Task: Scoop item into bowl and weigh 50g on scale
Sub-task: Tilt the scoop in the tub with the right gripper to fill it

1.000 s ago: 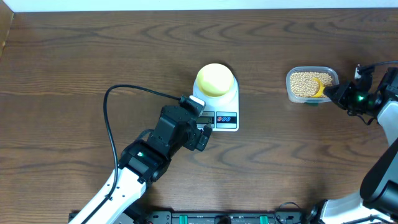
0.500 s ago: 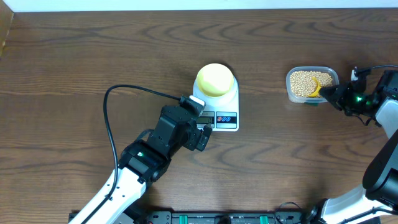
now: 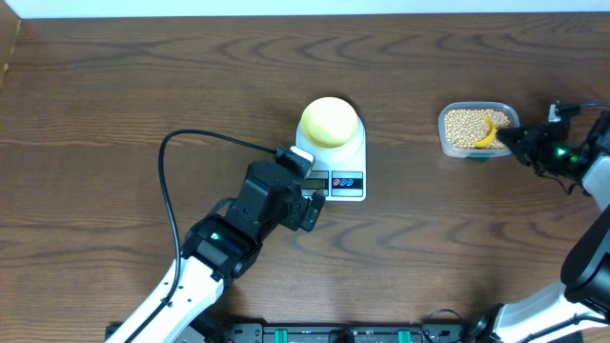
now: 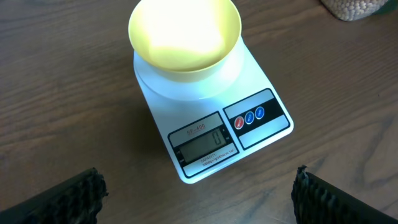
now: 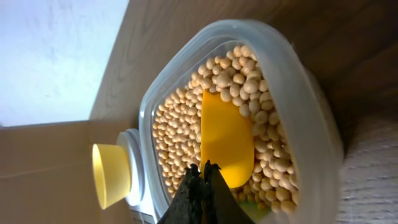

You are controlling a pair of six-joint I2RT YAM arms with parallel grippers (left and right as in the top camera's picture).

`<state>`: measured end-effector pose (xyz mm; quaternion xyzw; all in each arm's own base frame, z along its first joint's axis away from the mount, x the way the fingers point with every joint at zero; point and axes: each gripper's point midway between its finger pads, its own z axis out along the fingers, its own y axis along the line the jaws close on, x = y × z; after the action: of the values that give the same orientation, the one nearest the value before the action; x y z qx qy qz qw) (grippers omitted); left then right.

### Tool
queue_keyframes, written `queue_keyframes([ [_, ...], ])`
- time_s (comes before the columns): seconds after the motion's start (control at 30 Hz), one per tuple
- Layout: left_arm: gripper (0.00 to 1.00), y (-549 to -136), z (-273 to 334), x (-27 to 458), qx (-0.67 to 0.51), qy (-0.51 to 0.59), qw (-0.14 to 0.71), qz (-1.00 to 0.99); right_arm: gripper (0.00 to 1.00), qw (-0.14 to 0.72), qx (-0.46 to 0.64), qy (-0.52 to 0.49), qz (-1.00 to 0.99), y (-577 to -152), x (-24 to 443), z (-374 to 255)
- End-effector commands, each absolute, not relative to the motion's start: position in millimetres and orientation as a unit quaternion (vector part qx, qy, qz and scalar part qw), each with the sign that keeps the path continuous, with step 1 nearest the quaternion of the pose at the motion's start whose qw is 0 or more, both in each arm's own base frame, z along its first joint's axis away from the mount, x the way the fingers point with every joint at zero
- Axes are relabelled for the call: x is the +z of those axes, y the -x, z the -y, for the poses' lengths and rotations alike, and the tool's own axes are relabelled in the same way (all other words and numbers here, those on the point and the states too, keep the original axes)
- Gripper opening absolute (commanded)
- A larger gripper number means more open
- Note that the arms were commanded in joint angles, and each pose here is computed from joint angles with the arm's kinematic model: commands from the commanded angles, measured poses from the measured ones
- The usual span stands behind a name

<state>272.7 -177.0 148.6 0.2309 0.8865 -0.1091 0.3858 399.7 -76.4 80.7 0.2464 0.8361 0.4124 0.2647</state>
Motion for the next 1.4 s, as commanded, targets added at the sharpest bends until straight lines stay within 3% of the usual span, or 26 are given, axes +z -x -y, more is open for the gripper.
queue_keyframes([
  [0.0, 0.98, -275, 175, 150, -0.107, -0.219, 0.389, -0.888, 0.01, 0.262, 0.443, -0.249, -0.82, -397, 87, 74],
  [1.37, 0.98, -275, 175, 149, -0.107, -0.22, 0.388, -0.889, 0.01, 0.293, 0.525, -0.213, -0.77, -390, 121, 79],
])
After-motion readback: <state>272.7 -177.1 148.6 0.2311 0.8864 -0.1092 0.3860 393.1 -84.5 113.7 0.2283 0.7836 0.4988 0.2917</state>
